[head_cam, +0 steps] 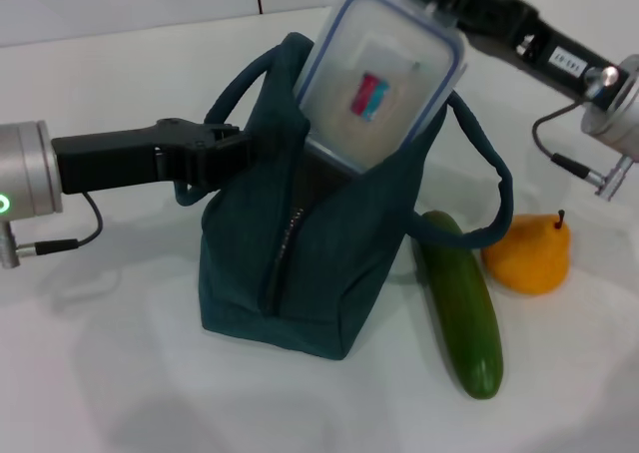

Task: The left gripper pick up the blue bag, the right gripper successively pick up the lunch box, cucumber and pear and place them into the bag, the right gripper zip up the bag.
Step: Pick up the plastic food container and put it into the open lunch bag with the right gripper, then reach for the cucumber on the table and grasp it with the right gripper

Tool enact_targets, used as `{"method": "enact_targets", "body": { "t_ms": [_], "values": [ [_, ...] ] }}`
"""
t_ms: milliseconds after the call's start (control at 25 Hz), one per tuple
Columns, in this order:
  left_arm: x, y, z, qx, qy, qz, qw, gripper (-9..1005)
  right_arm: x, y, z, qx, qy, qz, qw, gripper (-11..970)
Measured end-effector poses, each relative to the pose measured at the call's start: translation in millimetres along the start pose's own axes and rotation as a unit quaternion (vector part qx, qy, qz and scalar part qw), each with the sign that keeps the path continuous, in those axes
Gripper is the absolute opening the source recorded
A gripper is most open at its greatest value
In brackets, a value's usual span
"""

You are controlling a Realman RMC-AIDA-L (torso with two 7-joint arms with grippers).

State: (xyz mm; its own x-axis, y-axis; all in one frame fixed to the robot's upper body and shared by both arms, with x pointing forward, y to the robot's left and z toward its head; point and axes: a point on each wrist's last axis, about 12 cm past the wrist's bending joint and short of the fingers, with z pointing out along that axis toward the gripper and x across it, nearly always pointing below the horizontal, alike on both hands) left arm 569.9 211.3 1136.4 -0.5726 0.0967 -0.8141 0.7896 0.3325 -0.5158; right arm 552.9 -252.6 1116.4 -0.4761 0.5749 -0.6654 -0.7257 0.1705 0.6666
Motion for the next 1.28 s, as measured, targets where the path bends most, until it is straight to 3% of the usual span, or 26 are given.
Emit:
{"method": "enact_targets", "body": {
  "t_ms": [360,600,960,1280],
  "values": [
    [3.8,1.2,-1.2,-0.002,-0.006,-0.004,1.0,61,14.1,-7.3,2.0,0.028,0.058,-0.042,0.997,112],
    [5.9,2.9,0.7,-0.004,-0.006,-0.006,1.0,61,19.7,-6.9,13.2,0.014,0.099,-0.073,0.992,113],
    [5.6,3.2,0.4,-0.004,-0.006,0.006,1.0,61,17.2,-4.6,15.4,0.003,0.098,-0.087,0.991,115],
    [11.2,4.3,-0.9,-0.006,-0.006,0.005,1.0,61,2.1,1.6,15.8,-0.016,0.112,-0.104,0.988,397]
  ]
}}
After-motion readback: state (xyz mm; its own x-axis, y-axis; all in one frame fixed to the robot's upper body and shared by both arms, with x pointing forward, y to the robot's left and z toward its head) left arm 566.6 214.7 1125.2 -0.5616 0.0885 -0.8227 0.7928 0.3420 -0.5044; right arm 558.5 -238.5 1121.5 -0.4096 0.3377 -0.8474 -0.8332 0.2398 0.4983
